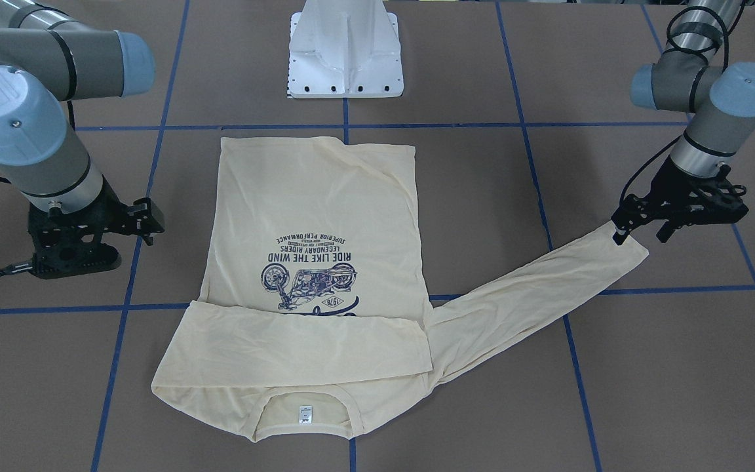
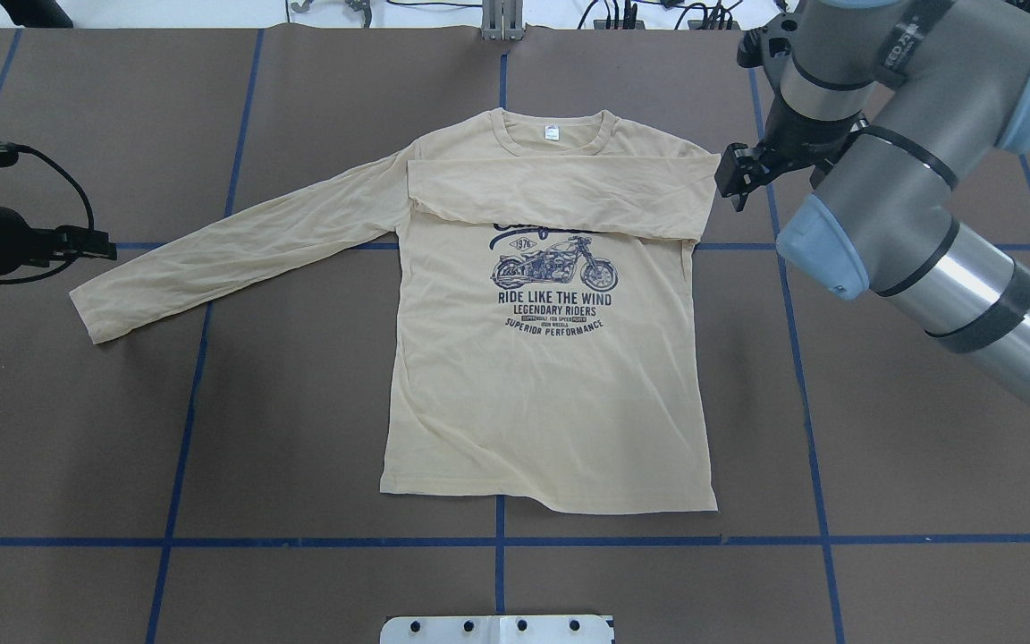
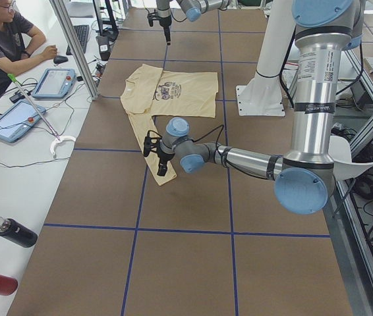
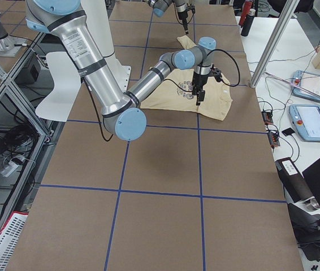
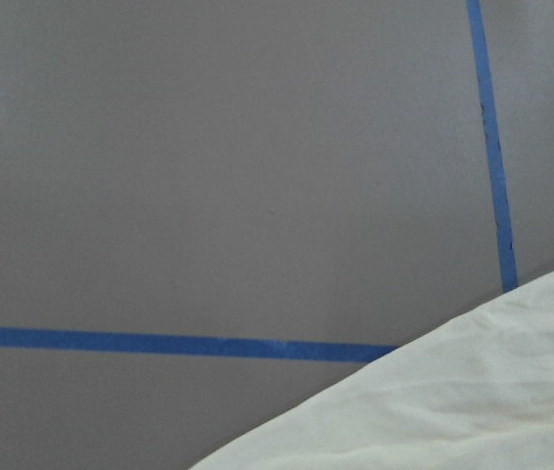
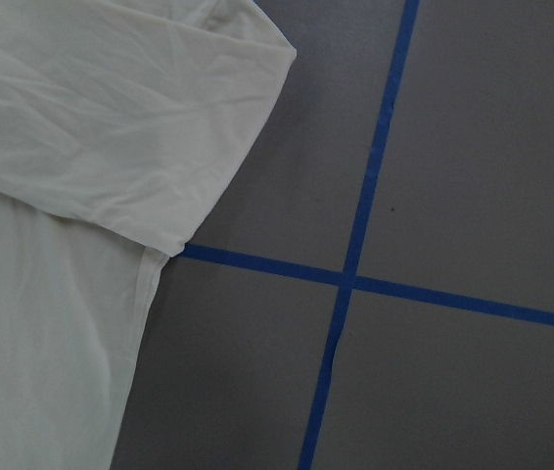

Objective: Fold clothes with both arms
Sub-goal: 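Release the sleeve and raise the right gripper away while the left arm approaches, then lower the left gripper onto the cuff of the other sleeve and grasp it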

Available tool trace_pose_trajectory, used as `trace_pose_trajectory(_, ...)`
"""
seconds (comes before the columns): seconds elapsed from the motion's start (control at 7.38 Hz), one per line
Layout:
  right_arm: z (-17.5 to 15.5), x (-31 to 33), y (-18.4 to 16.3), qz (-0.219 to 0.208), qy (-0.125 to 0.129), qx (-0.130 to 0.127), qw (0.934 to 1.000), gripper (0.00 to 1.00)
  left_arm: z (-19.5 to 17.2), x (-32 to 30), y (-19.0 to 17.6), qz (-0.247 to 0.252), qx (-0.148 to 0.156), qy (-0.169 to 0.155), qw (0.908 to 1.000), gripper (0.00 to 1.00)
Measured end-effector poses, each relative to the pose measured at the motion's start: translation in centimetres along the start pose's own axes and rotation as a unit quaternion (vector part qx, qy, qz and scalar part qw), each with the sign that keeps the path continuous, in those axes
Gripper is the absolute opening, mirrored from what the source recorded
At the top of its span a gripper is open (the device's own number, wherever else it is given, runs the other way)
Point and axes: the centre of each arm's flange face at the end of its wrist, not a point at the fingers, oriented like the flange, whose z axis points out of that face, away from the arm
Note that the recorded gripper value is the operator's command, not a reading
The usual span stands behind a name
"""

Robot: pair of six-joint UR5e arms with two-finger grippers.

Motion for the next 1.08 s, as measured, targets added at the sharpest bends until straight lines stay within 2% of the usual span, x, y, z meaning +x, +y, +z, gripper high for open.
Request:
trace_pose_trajectory(0.41, -0.4, 1.4, 3.1, -0.005, -0.017, -0.002, 0.9998, 1.0, 1.4, -1.3, 1.7, 0.005, 0.005, -0.016, 0.9998, 0.93)
trace_pose_trajectory(1.08, -0.2, 1.5, 3.8, 0.001, -0.031, -0.013, 0.9994, 1.0, 3.3, -1.9, 2.8, 0.018, 0.014, -0.043, 0.9988, 0.89)
